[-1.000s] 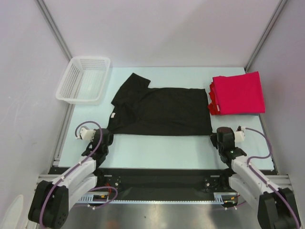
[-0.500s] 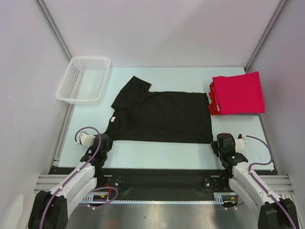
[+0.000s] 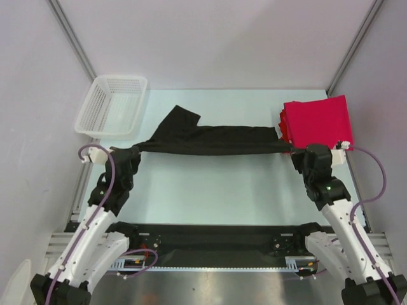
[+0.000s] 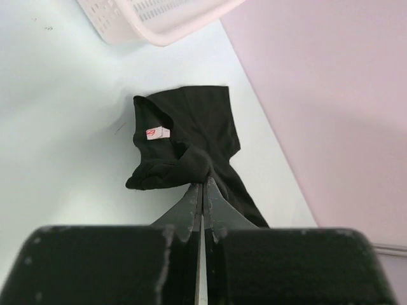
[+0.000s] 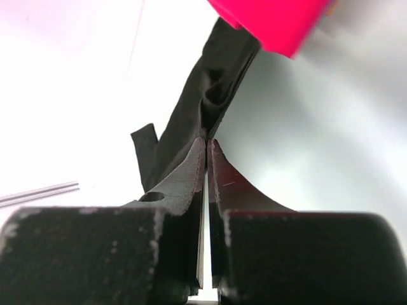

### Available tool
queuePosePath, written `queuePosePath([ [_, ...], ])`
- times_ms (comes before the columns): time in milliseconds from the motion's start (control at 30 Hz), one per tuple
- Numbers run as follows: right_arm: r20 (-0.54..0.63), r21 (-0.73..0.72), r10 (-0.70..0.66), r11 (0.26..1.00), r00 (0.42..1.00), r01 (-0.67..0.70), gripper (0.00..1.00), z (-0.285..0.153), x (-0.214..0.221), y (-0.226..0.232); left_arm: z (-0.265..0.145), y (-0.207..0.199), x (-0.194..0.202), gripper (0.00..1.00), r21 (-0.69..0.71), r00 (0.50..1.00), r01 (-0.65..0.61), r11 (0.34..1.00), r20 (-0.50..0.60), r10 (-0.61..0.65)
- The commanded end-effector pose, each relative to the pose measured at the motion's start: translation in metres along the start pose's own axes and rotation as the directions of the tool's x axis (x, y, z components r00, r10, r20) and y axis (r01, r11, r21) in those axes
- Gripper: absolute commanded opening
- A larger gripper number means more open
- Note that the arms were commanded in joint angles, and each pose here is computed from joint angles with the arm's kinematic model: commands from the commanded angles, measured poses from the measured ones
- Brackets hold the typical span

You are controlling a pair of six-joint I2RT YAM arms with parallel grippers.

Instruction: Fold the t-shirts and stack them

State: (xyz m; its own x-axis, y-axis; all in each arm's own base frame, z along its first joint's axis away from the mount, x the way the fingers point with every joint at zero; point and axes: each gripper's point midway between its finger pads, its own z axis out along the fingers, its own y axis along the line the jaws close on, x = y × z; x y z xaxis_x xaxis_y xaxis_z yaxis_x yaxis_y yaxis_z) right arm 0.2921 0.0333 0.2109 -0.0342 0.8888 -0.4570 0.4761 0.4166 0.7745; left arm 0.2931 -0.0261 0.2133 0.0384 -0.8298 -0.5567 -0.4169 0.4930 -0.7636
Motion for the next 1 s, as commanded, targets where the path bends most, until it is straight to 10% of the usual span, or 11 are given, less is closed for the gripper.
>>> queuePosePath([
  [0,-0.031,0.137,-0.019,0.99,0.999,0.024,0.0,-0.006,0.014,-0.056,-0.006,0.072,0.022,0.0,-0.157,0.995,-0.091,0.983,-0.052,0.084],
  [300,-0.135,0.234,0.061,0.972,0.989,-0.028,0.0,-0.022,0.07,-0.175,-0.023,0.181,0.077,0.0,-0.26,0.991,-0.025,0.965,-0.132,-0.01],
  [500,-0.153,0.24,0.016,0.971,0.988,0.021,0.36,-0.025,0.071,-0.179,-0.024,0.19,0.08,0.08,-0.276,0.99,-0.043,0.96,-0.139,0.004],
  [967,-0.211,0.137,-0.177,0.968,0.961,0.208,0.39,-0.018,0.068,-0.115,-0.026,0.176,0.061,0.05,-0.278,0.991,-0.104,0.955,-0.111,0.075],
])
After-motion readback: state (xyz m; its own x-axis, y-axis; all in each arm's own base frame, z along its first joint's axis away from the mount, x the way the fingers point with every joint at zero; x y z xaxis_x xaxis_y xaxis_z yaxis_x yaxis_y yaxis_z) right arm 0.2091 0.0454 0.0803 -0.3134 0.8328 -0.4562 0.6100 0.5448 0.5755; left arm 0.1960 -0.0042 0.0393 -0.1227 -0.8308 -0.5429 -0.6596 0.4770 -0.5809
